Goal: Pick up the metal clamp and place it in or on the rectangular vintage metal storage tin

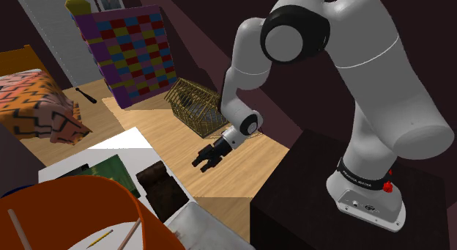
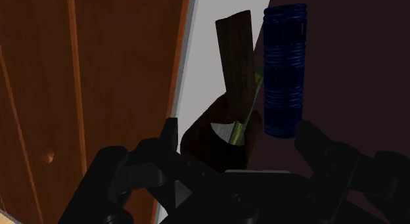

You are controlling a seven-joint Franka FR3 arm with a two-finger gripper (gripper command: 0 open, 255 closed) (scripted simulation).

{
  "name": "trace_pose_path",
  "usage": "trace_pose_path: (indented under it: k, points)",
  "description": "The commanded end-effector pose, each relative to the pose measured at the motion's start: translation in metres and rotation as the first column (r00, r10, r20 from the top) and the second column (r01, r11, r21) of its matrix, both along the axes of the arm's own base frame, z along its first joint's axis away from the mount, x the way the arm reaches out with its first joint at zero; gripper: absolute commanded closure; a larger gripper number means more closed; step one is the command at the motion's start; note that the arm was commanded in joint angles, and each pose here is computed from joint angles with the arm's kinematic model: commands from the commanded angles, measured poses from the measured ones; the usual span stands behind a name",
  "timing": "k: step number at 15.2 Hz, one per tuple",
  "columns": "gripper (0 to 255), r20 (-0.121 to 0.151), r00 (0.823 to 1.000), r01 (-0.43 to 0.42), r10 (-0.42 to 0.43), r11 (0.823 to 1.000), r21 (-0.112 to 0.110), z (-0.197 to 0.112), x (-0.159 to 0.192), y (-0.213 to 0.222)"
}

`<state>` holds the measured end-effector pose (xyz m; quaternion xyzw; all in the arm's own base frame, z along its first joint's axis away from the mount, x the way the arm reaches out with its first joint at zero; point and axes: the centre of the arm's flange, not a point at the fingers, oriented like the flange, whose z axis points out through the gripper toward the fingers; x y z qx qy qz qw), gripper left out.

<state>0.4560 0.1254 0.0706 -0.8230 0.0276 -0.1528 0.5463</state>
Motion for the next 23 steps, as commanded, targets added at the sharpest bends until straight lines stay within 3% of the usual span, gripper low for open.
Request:
trace_pose_path:
  k: [1, 3, 4, 12, 19, 20, 23]
  points:
    - [0, 0.025, 1.000, 0.002, -0.003, 0.998, 0.064, -0.015, 0.011, 0.017]
    - [0, 0.048, 0.999, -0.001, -0.005, 0.992, 0.125, -0.028, 0.024, 0.037]
    - [0, 0.055, 0.998, -0.002, -0.006, 0.990, 0.144, -0.032, 0.028, 0.043]
    - [0, 0.055, 0.998, -0.002, -0.006, 0.990, 0.144, -0.040, 0.040, 0.081]
    - [0, 0.055, 0.998, -0.002, -0.006, 0.990, 0.144, -0.040, 0.040, 0.081]
    - [255, 0.055, 0.998, -0.002, -0.006, 0.990, 0.144, -0.040, 0.040, 0.081]
    - [255, 0.055, 0.998, -0.002, -0.006, 0.990, 0.144, -0.040, 0.040, 0.081]
